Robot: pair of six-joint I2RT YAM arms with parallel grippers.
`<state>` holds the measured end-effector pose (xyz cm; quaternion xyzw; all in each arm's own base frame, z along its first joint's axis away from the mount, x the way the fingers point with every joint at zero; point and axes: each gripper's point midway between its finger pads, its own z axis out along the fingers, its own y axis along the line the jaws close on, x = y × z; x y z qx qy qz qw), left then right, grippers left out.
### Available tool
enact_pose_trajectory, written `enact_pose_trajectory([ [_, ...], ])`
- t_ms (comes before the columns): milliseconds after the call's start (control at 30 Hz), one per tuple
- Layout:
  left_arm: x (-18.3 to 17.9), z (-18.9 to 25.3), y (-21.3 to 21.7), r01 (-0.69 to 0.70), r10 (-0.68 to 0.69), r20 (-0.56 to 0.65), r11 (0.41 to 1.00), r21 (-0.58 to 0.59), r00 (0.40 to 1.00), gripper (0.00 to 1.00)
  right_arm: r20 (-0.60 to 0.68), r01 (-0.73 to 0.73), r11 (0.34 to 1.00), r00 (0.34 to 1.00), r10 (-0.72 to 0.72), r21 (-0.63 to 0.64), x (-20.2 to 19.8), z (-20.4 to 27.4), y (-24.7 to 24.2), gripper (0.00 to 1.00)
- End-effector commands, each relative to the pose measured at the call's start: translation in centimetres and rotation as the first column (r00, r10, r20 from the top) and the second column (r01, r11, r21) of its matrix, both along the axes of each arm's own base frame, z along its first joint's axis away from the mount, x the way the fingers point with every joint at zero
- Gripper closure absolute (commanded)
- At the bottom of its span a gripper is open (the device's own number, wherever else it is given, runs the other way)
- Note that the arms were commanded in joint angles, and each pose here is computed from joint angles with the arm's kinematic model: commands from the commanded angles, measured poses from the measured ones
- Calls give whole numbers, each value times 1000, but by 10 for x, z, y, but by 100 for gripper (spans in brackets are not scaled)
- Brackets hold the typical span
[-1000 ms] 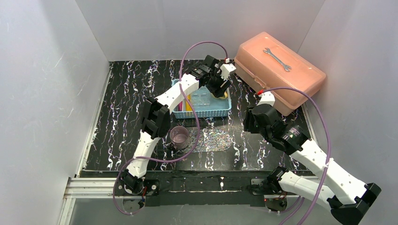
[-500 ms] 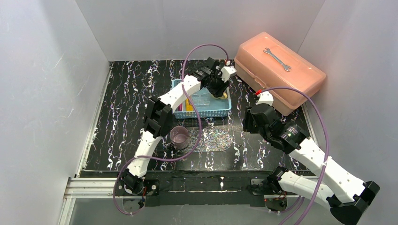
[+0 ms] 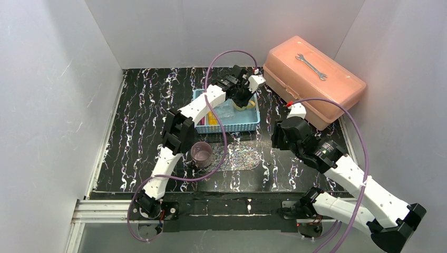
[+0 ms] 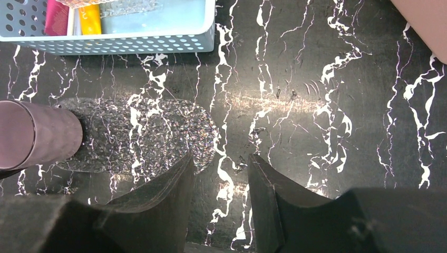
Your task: Prepare toiletry sets of a toothbrush and toothpaste on the tray
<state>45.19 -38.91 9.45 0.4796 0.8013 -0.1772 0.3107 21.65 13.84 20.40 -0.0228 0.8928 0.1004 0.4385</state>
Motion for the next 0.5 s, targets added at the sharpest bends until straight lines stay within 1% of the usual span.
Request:
enact_pose_trajectory([
  [0, 5, 32, 1, -12, 13, 45, 999, -32, 999, 100, 22, 7, 999, 1000, -8, 37, 4, 4, 4, 50],
  [267, 7, 64, 5, 3, 2, 119, 999, -42, 993, 100, 27, 7, 999, 1000, -9, 45, 3, 6, 3, 50],
  [467, 1, 92, 10, 31, -21, 177, 998, -51, 984, 100, 29, 5, 999, 1000, -7, 52, 3, 8, 4, 50],
])
